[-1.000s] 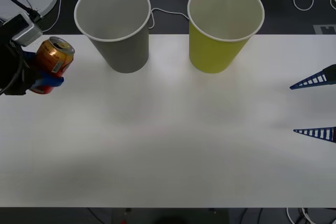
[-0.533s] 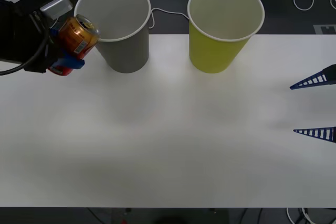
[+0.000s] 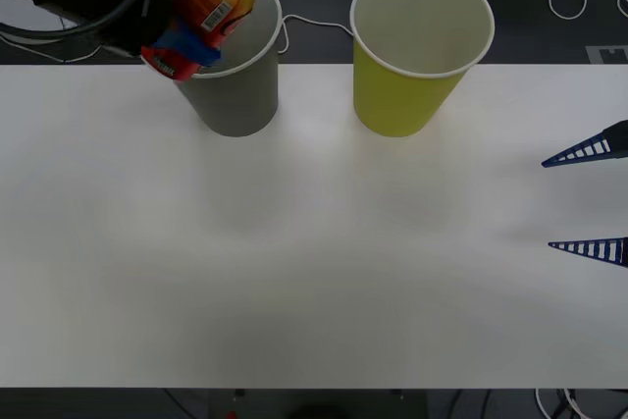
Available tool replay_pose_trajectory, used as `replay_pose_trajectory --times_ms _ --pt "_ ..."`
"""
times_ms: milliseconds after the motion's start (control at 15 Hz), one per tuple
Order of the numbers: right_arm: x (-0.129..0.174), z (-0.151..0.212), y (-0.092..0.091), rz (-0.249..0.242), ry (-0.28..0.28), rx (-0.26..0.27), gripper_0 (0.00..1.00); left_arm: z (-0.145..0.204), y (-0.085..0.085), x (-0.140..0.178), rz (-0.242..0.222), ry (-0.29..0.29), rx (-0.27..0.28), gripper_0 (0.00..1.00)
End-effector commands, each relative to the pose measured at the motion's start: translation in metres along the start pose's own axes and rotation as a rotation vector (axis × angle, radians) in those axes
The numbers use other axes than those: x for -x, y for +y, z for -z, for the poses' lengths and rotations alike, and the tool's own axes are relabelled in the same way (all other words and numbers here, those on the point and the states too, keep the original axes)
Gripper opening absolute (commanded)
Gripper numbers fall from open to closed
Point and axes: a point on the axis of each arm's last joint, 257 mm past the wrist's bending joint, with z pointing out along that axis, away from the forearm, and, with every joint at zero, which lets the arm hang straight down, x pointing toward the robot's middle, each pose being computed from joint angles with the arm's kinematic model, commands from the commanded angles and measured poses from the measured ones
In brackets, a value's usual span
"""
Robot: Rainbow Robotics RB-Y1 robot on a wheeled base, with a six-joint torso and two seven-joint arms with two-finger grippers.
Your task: Put the can into the green bin and the plastic bottle into the gray bin
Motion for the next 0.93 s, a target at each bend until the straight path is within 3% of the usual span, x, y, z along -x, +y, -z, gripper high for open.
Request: replay_pose_trajectory --times_ms 67,267,667,800,933 --pt "0.000 0.000 0.000 0.000 0.000 0.000 1.00 -0.008 0.003 0.035 -0.004 -0.014 -0.026 0.00" --pt "0.000 0.000 0.000 0.000 0.000 0.000 1.00 -0.023 0.003 0.070 -0.001 -0.031 -0.046 0.00" --pt "0.000 0.000 0.000 0.000 0.000 0.000 1.00 -0.065 -0.003 0.117 -0.015 0.057 -0.049 0.00" --pt "0.000 0.000 0.000 0.000 0.000 0.000 1.00 -0.077 0.000 0.137 -0.010 0.061 -0.029 0.00" --pt "0.000 0.000 0.000 0.000 0.000 0.000 1.00 -0.090 0.002 0.164 0.043 0.042 -0.004 0.00"
